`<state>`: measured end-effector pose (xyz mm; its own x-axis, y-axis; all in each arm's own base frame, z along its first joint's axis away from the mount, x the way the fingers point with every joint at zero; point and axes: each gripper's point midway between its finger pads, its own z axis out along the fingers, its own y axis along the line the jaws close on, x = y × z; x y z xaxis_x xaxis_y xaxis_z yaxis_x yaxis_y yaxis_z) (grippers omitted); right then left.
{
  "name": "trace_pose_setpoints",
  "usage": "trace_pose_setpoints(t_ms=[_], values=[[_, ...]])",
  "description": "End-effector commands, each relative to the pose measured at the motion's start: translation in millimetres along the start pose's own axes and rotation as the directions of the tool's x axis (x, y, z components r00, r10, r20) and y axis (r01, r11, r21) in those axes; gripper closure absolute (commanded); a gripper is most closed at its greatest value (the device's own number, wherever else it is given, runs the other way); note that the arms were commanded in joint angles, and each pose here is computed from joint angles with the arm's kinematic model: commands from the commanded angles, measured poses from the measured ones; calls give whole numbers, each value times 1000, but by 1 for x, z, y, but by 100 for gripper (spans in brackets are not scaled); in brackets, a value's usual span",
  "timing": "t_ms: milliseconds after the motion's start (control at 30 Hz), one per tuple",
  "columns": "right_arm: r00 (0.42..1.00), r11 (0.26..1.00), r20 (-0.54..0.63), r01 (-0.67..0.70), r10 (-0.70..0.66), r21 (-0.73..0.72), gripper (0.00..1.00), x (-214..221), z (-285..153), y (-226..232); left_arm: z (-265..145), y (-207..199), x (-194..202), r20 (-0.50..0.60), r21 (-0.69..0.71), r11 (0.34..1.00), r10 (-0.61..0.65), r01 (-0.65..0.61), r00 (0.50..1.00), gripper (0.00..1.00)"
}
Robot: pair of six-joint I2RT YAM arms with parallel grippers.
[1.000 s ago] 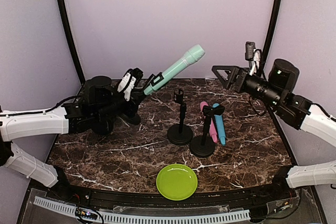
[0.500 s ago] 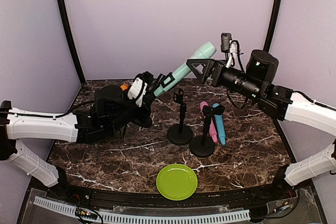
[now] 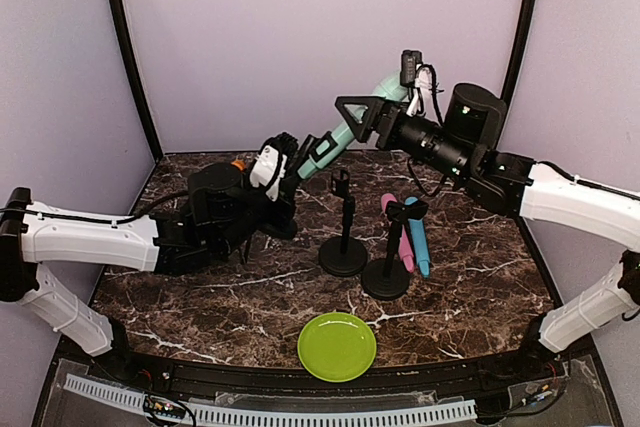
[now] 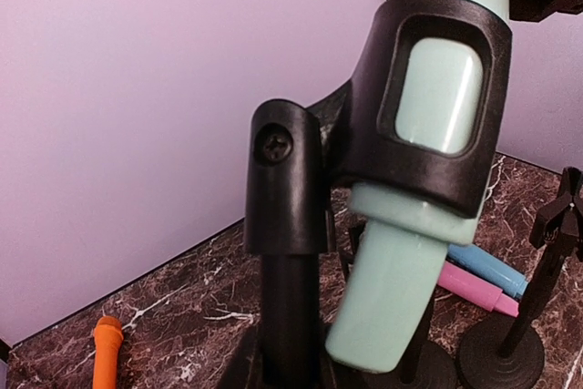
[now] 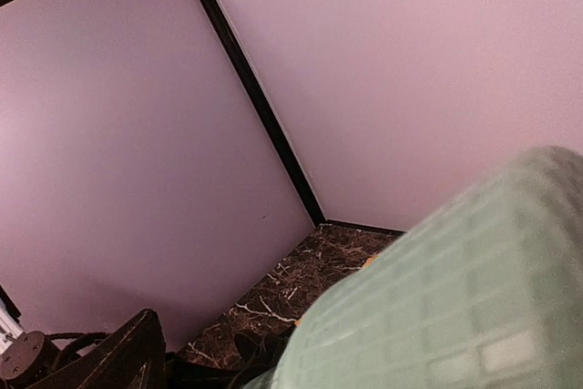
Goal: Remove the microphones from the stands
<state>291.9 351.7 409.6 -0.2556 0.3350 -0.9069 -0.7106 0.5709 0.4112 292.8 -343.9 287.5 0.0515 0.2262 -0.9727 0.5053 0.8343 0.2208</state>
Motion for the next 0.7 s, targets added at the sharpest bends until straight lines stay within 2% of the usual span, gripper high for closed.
trace_pose_setpoints(t_ms=[0, 133, 333, 400, 500, 600, 667], values=[[993, 999, 116, -33, 34, -10, 17, -26, -2, 6, -3, 12, -55, 149, -34, 995, -86, 93, 985, 100], [989, 999, 140, -38, 39, -8, 34, -28, -4, 5, 1, 11, -53, 136, -45, 995, -80, 87, 987, 100], [986, 999, 162, -42, 41, 4, 76, -26, -4, 0, 2, 6, -49, 129, -25, 996, -79, 83, 989, 100], [987, 1000, 156, -24, 26, -19, 86, -25, -2, 3, 0, 1, -48, 126, 12, 996, -85, 84, 988, 98], [989, 997, 146, 13, -1, -81, 95, -23, -1, 13, -8, -9, -39, 93, 90, 993, -78, 70, 993, 82], [991, 986, 129, 41, -20, -163, 100, -21, -1, 28, -16, -14, -23, 36, 138, 988, -69, 64, 997, 71], [992, 978, 119, 55, -31, -202, 100, -18, 0, 34, -27, -18, -16, 5, 192, 980, -57, 55, 998, 53]])
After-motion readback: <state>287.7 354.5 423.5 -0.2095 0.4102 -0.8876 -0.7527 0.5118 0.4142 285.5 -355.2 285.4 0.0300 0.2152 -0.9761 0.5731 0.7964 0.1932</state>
